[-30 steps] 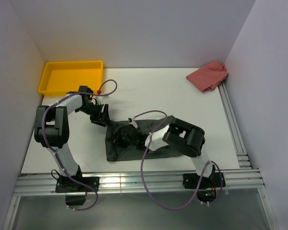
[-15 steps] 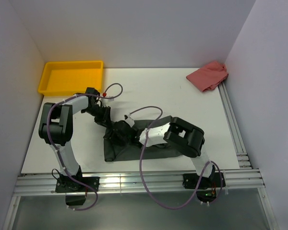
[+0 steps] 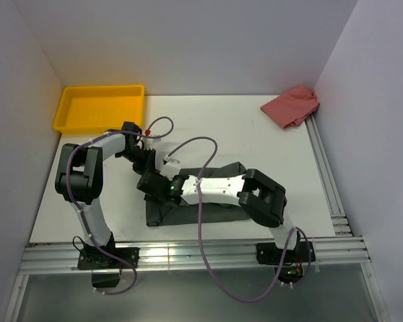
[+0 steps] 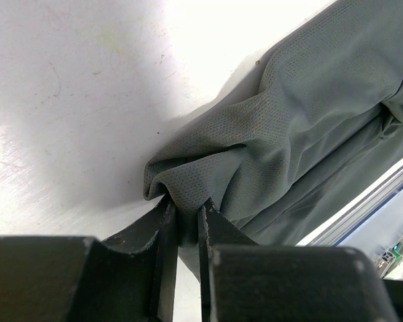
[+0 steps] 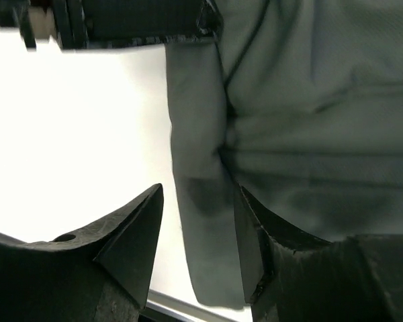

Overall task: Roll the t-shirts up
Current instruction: Roll the tshirt

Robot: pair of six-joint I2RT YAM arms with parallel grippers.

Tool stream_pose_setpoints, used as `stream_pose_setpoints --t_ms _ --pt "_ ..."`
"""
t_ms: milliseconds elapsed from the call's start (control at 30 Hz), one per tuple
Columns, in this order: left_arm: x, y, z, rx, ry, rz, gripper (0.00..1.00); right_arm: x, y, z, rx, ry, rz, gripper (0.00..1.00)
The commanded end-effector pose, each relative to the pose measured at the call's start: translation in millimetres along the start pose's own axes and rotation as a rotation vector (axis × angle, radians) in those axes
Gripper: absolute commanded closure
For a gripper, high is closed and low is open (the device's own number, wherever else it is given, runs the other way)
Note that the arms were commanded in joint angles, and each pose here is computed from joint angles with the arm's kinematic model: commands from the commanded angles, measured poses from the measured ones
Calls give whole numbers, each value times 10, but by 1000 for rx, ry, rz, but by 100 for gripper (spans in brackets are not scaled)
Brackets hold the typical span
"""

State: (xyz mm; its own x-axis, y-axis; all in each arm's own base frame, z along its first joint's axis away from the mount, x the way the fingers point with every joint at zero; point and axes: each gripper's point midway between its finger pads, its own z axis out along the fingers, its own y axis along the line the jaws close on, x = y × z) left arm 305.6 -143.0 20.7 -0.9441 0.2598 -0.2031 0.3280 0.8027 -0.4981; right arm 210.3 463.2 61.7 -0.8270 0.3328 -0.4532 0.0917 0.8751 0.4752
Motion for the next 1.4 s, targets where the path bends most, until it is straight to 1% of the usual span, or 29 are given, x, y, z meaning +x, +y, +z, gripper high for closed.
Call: stream_pose_setpoints --t_ms 0,33,100,133,167,200,233,300,333,400,433,467,500,700,833,1000,1267,1367 --pt "-59 18 -49 -44 -12 24 82 -48 -132 -147 96 -55 -99 46" --pt "-55 16 -48 -45 -10 24 82 -74 -67 -180 91 -69 -101 45" --pt "-58 14 -51 -48 -9 26 82 -26 -90 -212 120 -73 -151 43" --pt "-60 15 -54 -49 -8 26 82 -48 13 -252 107 -81 -157 42" --pt "-65 10 -54 -49 -9 28 82 -6 -45 -242 140 -84 -191 42" --pt "-71 7 -56 -49 -10 26 82 4 -37 -240 152 -87 -205 42" --pt "-70 3 -53 -49 -10 27 82 -30 74 -274 139 -100 -205 42" --pt "-77 -3 -56 -50 -10 26 82 30 22 -237 182 -102 -248 42" --pt "-75 -14 -51 -48 -9 28 82 17 119 -254 168 -103 -242 42" --pt "-85 -23 -49 -49 -9 30 82 67 61 -197 205 -95 -271 42" --pt "-83 -27 -50 -50 -6 31 82 54 135 -211 197 -98 -266 42" --pt "-82 -33 -48 -48 -6 34 82 90 56 -163 232 -93 -290 42" --pt "-87 -34 -48 -51 -6 34 81 73 121 -177 223 -99 -289 42" --pt "-101 -42 -33 -52 -5 34 81 182 168 -116 226 -86 -324 42" --pt "-102 -43 -25 -54 -1 34 81 315 35 -74 275 -60 -345 42" --pt "-112 -42 -16 -55 1 33 81 522 -62 -101 286 -24 -353 42" --pt "-136 -67 11 -49 -1 33 81 730 -168 -131 305 15 -360 43" --pt "-140 -76 12 -50 -2 36 80 767 -273 -105 323 26 -356 45"
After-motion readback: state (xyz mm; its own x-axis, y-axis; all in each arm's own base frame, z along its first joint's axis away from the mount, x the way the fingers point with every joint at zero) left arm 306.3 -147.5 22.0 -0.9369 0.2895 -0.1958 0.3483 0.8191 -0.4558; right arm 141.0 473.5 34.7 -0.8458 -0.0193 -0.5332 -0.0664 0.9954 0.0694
